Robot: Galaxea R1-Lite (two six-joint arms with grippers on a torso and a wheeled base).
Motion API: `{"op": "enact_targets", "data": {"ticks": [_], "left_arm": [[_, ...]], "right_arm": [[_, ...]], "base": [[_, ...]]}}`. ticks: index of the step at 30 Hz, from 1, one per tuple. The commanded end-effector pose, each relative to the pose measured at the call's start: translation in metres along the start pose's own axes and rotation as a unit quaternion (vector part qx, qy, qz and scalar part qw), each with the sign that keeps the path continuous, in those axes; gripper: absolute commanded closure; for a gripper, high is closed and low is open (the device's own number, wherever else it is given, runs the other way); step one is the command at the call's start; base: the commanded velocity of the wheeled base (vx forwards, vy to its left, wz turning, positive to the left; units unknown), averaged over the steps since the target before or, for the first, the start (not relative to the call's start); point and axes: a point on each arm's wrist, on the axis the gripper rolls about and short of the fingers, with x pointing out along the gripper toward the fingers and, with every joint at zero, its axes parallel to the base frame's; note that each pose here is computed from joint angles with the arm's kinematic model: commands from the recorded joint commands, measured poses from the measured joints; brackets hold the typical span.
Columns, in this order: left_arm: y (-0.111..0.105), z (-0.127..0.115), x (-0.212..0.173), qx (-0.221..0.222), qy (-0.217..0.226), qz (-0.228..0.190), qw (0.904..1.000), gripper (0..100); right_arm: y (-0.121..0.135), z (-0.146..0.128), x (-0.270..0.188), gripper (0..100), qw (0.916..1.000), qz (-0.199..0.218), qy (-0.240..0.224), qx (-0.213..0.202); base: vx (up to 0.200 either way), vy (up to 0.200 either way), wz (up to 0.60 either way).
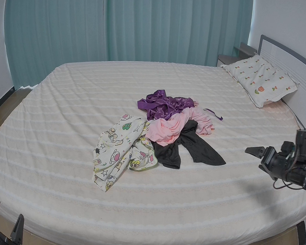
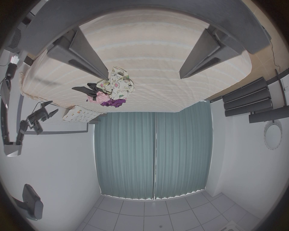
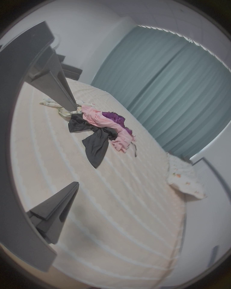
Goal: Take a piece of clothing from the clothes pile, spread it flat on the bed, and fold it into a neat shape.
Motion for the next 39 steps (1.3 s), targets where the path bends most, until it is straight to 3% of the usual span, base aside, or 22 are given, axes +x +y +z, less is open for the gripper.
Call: {"op": "enact_targets", "data": {"ticks": [1,7,20,25,30,31,39], "left_arm": [[0.000,-0.005,0.000,0.000,0.002,0.000,1.0000,0],[0.000,-0.005,0.000,0.000,0.002,0.000,1.0000,0],[0.000,-0.005,0.000,0.000,0.002,0.000,1.0000,0],[0.000,-0.005,0.000,0.000,0.002,0.000,1.0000,0],[0.000,-0.005,0.000,0.000,0.002,0.000,1.0000,0],[0.000,-0.005,0.000,0.000,0.002,0.000,1.0000,0],[0.000,-0.005,0.000,0.000,0.002,0.000,1.0000,0]], "right_arm": [[-0.008,-0.031,0.138,0,0.9867,-0.026,0.069,0.145],[-0.012,-0.038,0.164,0,0.9840,-0.034,0.077,0.157],[-0.009,-0.053,0.221,0,0.9832,-0.061,0.037,0.168],[-0.010,-0.054,0.242,0,0.9827,-0.054,0.022,0.176],[0.002,-0.043,0.244,0,0.9771,-0.032,-0.004,0.210],[0.003,-0.043,0.242,100,0.9772,-0.032,-0.004,0.210],[0.005,-0.041,0.219,100,0.9786,-0.038,0.004,0.202]], "base": [[0.000,0.000,0.00],[0.000,0.000,0.00],[0.000,0.000,0.00],[0.000,0.000,0.00],[0.000,0.000,0.00],[0.000,0.000,0.00],[0.000,0.000,0.00]]}}
